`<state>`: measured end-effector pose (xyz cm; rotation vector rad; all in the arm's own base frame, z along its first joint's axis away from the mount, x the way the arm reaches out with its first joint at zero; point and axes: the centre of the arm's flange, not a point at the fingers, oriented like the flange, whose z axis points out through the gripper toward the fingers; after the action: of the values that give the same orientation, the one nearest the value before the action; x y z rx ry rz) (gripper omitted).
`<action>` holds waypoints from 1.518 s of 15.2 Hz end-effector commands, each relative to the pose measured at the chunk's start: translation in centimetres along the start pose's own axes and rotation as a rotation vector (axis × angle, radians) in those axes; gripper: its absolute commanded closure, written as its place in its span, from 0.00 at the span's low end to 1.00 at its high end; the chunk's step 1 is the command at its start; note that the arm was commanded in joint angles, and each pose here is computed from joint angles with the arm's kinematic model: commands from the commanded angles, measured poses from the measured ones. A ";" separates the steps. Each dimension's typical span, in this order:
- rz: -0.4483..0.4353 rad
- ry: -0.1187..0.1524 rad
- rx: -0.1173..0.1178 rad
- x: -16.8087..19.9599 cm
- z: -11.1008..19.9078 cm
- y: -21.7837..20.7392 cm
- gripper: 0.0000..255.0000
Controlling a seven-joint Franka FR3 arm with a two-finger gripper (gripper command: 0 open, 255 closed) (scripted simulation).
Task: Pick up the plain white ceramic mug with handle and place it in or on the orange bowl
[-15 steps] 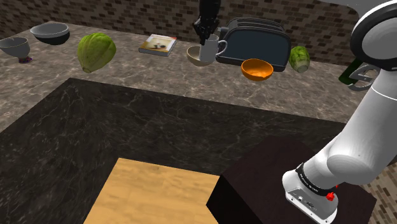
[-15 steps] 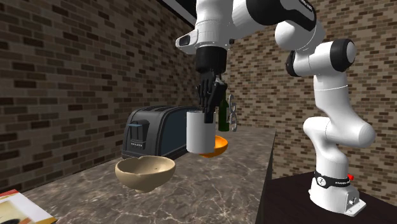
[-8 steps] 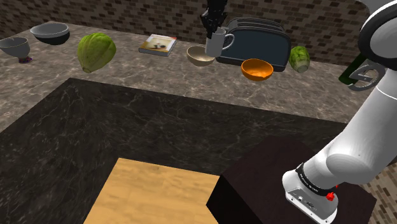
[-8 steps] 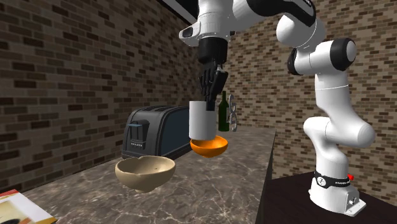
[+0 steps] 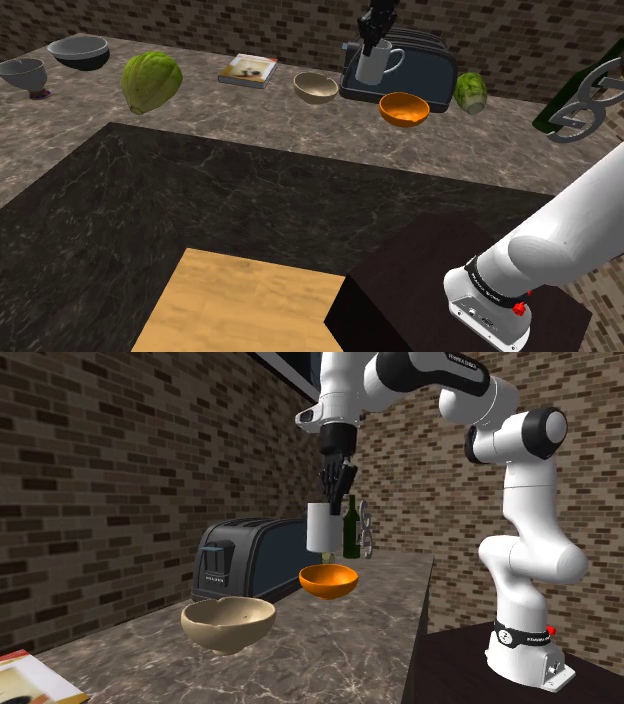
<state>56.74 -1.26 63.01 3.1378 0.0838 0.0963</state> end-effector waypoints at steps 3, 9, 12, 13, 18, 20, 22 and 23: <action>-0.001 -0.001 0.000 -2.6 -1.0 4.5 1.00; -0.001 -0.001 0.000 -6.5 -2.4 11.2 1.00; -0.001 -0.001 0.000 -8.5 -3.0 14.6 1.00; -0.001 -0.001 0.000 -9.1 -3.3 15.7 1.00; -0.001 -0.001 0.000 -9.6 -1.3 16.2 1.00; -0.001 -0.001 0.000 -9.6 -0.2 16.2 1.00; -0.001 -0.001 0.000 -9.7 0.9 16.2 1.00; -0.001 -0.001 0.000 -9.7 1.4 16.2 1.00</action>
<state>47.92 -18.00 61.60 3.1381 0.0859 0.0938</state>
